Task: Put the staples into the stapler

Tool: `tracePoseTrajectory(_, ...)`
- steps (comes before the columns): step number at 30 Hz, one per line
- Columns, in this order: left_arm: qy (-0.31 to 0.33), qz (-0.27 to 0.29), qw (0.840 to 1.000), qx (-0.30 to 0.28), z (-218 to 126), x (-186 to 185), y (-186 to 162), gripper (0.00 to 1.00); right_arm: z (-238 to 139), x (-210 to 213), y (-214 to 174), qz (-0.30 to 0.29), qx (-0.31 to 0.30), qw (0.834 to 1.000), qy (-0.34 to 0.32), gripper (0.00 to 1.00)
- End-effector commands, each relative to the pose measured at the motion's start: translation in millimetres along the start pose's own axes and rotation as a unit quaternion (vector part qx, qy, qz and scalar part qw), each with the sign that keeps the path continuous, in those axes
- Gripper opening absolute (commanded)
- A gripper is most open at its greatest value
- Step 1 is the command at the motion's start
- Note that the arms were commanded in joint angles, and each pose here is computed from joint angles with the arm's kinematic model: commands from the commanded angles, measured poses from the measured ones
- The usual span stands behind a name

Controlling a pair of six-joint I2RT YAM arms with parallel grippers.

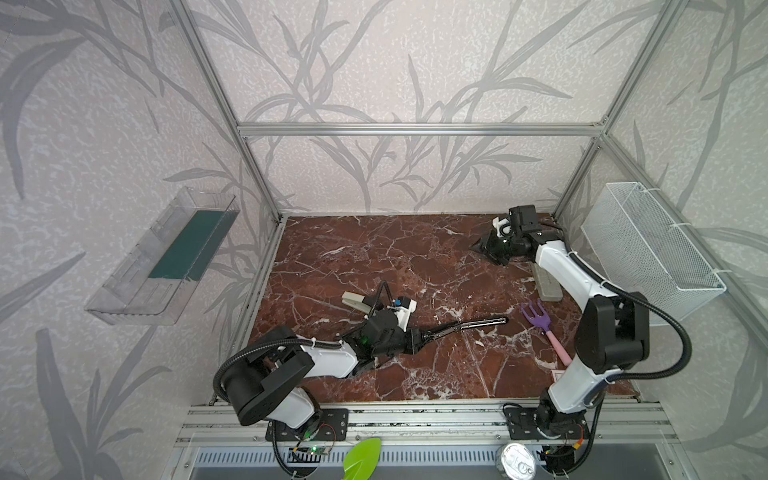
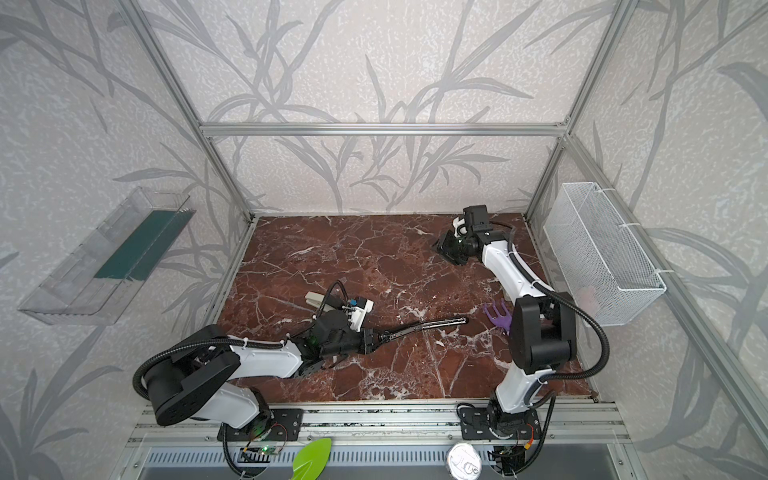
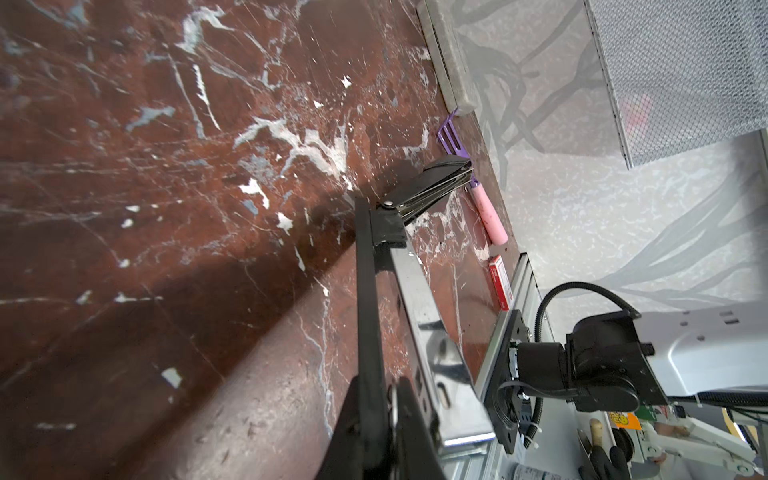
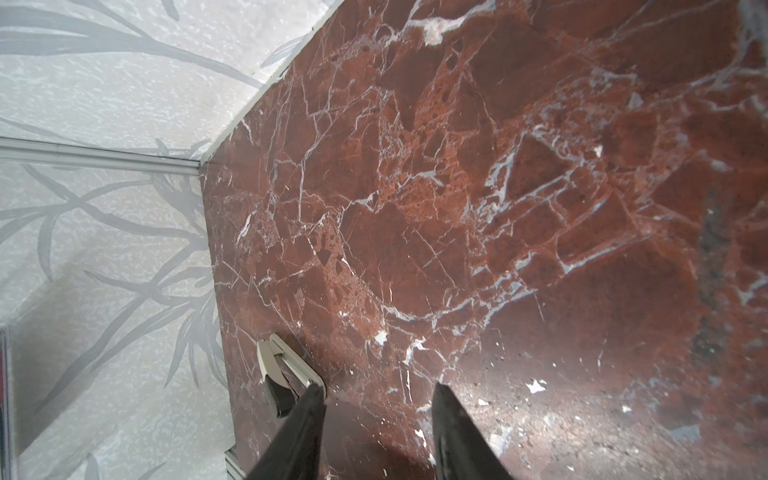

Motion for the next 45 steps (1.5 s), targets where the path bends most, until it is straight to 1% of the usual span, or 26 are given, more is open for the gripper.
tracePoseTrajectory(1, 0.018, -0.036, 0.998, -0.045, -0.8, 14.8, 10.2, 0.00, -14.8, 4.9, -19.8, -0.040, -0.007, 0.999, -0.003, 0.43)
tracePoseTrajectory(7, 0.015, -0.079, 0.994, -0.076, 2.5, 33.0, 17.4, 0.00, -32.1, 1.3, -59.3, -0.054, -0.016, 0.998, -0.008, 0.41)
tracePoseTrajectory(11, 0.008, -0.100, 0.991, -0.089, 8.8, 43.4, 19.7, 0.00, -35.6, -3.4, -84.2, -0.063, -0.010, 0.998, -0.019, 0.40)
tracePoseTrajectory(18, 0.030, -0.135, 0.983, -0.118, 12.3, 66.3, 20.4, 0.00, -19.8, -10.5, -126.7, -0.082, 0.027, 0.995, -0.040, 0.39)
tracePoseTrajectory(22, 0.045, -0.152, 0.980, -0.117, 14.4, 77.0, 17.0, 0.00, -5.1, -18.9, -136.3, -0.075, 0.046, 0.995, -0.046, 0.39)
tracePoseTrajectory(25, 0.053, -0.166, 0.978, -0.117, 14.7, 83.7, 15.0, 0.00, 3.5, -18.4, -137.4, -0.075, 0.052, 0.995, -0.046, 0.40)
tracePoseTrajectory(28, 0.058, -0.173, 0.976, -0.117, 13.4, 88.8, 13.0, 0.00, 12.9, -18.1, -132.7, -0.071, 0.045, 0.995, -0.045, 0.40)
tracePoseTrajectory(34, 0.073, -0.188, 0.973, -0.111, 12.0, 97.1, 8.1, 0.00, 40.1, -19.0, -108.3, -0.066, 0.027, 0.995, -0.067, 0.48)
tracePoseTrajectory(35, 0.073, -0.190, 0.973, -0.110, 12.6, 97.6, 7.7, 0.00, 46.6, -19.2, -103.3, -0.051, 0.026, 0.996, -0.072, 0.49)
tracePoseTrajectory(38, 0.072, -0.193, 0.973, -0.109, 13.4, 98.8, 7.6, 0.00, 64.5, -16.3, -92.2, -0.040, 0.028, 0.996, -0.074, 0.50)
tracePoseTrajectory(40, 0.071, -0.194, 0.972, -0.108, 13.3, 100.0, 6.8, 0.00, 73.8, -14.2, -87.1, -0.037, 0.025, 0.995, -0.084, 0.51)
tracePoseTrajectory(42, 0.068, -0.196, 0.972, -0.110, 13.0, 100.4, 6.8, 0.00, 85.0, -19.3, -83.6, -0.021, 0.031, 0.994, -0.107, 0.52)
tracePoseTrajectory(45, 0.065, -0.199, 0.972, -0.110, 13.0, 102.0, 6.8, 0.00, 97.9, -22.0, -77.6, -0.007, 0.032, 0.992, -0.118, 0.52)
Point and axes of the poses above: each gripper's point midway between its finger pads, its own z axis out along the fingers, its own x axis along the line the jaws close on, y = z × x, the point moved 8 cm from there along -z, back along the fingers, and after that the axes turned 9 degrees about -z, right-handed, at the moved point
